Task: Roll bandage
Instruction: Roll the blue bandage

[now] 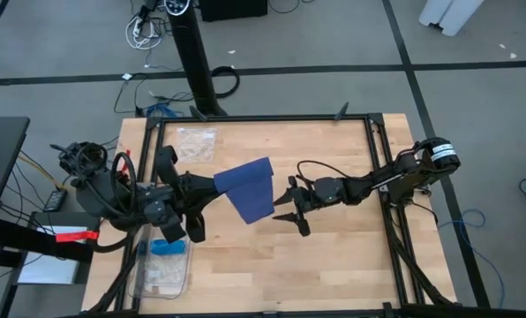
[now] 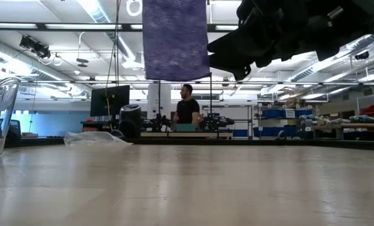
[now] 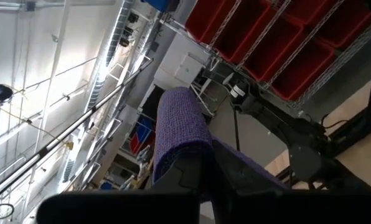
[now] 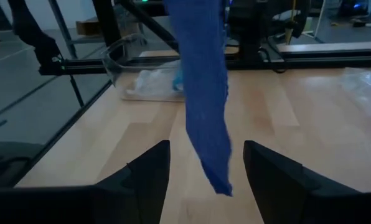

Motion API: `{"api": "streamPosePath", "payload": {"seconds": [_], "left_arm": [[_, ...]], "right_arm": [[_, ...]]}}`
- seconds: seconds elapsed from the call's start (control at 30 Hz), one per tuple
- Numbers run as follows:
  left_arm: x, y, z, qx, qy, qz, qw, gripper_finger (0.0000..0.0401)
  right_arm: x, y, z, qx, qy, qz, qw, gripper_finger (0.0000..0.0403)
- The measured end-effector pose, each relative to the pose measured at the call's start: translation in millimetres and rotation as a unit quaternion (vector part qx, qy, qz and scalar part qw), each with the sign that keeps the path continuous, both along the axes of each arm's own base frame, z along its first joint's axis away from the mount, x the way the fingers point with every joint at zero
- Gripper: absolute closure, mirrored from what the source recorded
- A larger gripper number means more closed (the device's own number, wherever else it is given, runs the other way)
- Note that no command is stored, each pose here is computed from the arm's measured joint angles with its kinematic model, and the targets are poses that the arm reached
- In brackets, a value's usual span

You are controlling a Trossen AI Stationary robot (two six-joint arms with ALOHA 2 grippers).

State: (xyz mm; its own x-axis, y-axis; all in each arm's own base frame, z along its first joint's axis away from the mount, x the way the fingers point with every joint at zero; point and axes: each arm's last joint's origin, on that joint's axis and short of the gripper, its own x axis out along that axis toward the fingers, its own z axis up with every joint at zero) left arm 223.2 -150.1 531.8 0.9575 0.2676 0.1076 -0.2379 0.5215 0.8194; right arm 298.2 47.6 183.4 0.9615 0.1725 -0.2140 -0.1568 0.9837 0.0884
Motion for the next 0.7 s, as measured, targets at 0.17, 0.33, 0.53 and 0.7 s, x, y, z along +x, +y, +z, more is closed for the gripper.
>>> {"api": "streamPosePath", "payload": {"seconds": [0.17,0.33,0.53,0.7], "left_arm": [[-0.4,0.0,2.9,-0.006,-0.013,-0.006,1.000,0.0385],[-0.6,0.2,4.3,-0.001,-0.017,-0.005,1.000,0.0385],[-0.9,0.4,5.7,-0.005,-0.023,-0.005,1.000,0.0385],[-1.0,0.2,6.6,-0.007,-0.028,-0.011,1.000,0.0385]], "right_arm": [[-0.7,3.7,-0.2,0.002,0.001,0.006,1.000,0.0208],[-1.3,7.3,-0.1,0.010,0.003,0.015,1.000,0.0222],[-1.9,10.0,-0.2,0.021,0.005,0.024,0.999,0.0260],[-2.0,10.3,-0.2,0.027,0.006,0.024,0.999,0.0310]]}}
